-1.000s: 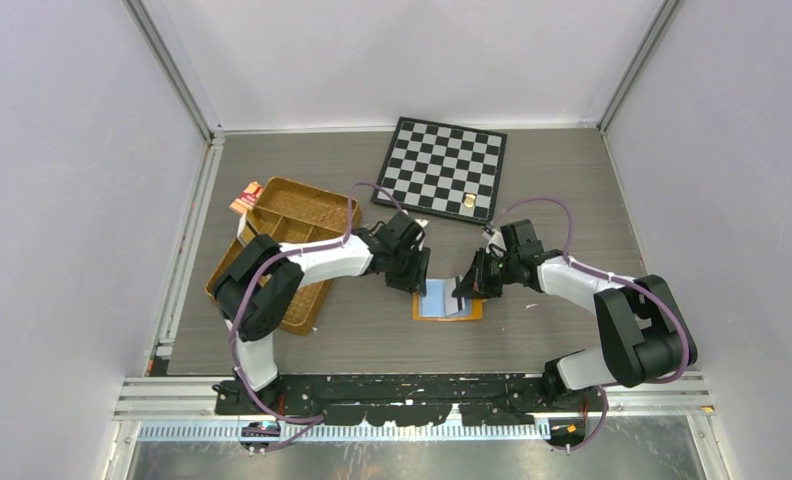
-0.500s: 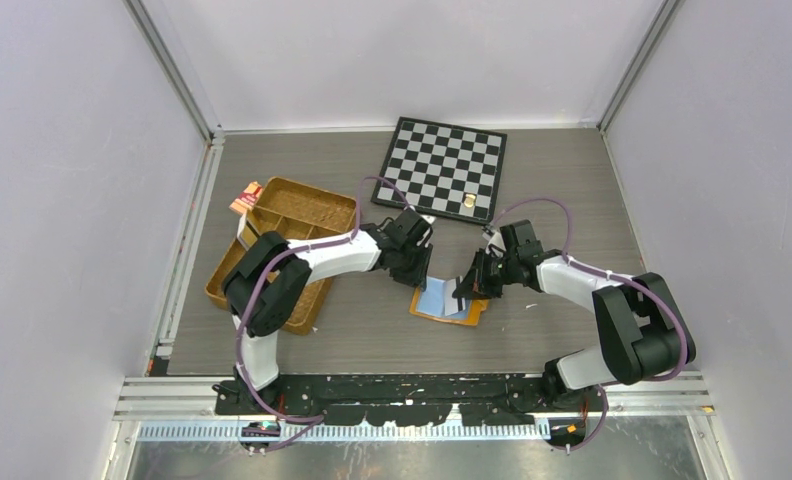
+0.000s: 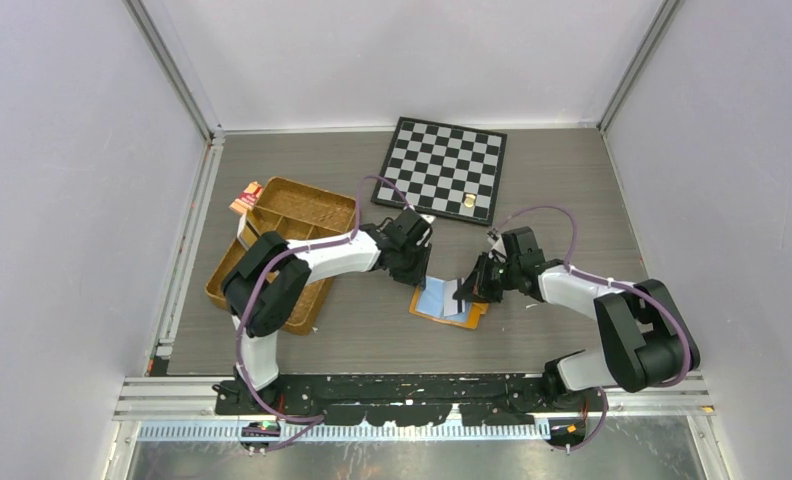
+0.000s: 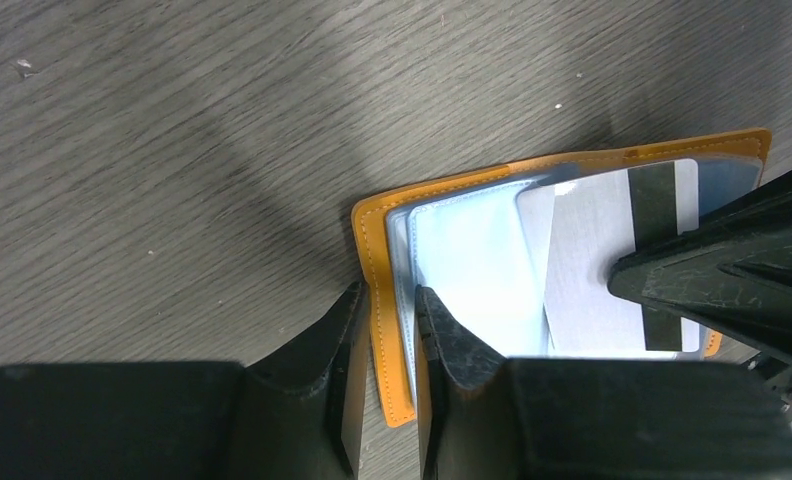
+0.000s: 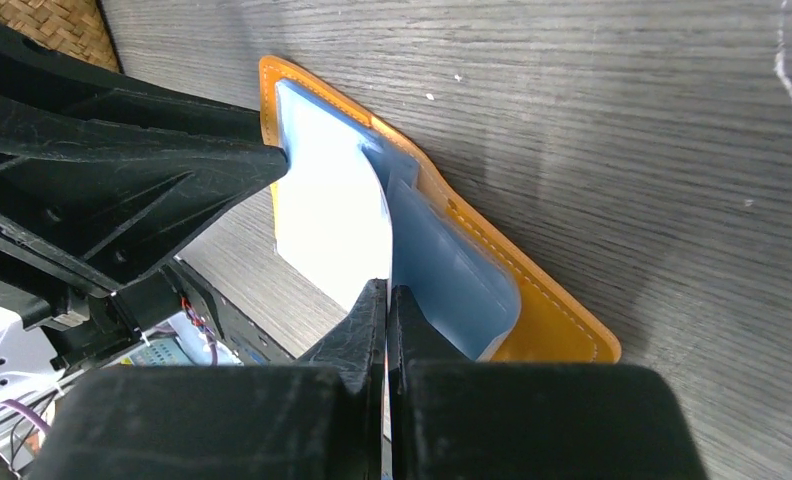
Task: Put the credit cards into the card holder
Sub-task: Insert the credit card into the card holder.
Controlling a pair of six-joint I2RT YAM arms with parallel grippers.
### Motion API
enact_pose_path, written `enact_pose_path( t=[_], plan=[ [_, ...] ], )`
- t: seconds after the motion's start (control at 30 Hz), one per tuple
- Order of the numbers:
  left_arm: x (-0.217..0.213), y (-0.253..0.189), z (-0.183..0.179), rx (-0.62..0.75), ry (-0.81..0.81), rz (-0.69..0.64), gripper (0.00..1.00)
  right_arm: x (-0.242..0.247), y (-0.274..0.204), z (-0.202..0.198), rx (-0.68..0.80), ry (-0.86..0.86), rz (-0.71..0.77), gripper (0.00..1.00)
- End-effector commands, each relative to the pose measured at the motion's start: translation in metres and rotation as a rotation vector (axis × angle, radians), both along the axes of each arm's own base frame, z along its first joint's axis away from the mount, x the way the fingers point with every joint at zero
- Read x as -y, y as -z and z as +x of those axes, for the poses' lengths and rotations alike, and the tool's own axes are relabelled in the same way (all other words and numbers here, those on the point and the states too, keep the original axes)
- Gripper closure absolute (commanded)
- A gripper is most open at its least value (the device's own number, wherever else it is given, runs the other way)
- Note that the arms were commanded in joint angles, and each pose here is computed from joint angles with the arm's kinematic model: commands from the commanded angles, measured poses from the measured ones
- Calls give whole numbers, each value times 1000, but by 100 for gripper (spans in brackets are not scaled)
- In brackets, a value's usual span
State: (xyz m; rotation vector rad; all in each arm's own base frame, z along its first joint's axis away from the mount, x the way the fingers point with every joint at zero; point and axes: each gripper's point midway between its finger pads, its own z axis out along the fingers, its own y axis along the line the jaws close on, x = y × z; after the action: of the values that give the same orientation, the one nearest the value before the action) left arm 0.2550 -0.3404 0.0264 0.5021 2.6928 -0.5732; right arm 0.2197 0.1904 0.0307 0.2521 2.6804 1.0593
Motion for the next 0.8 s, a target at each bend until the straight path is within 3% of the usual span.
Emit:
enact_pose_path(
  t=[0.0,0.6,0.77],
  plan=[
    [-29,34,-24,-66,13,124,80,10,13,5,22,86,-67,100],
    [-26,29,-29,-77,11,90,84,4,25,1,5,136,-52,100],
    [-27,25,-30,-70,5,82,84,5,28,0,-6,154,-61,93]
  ],
)
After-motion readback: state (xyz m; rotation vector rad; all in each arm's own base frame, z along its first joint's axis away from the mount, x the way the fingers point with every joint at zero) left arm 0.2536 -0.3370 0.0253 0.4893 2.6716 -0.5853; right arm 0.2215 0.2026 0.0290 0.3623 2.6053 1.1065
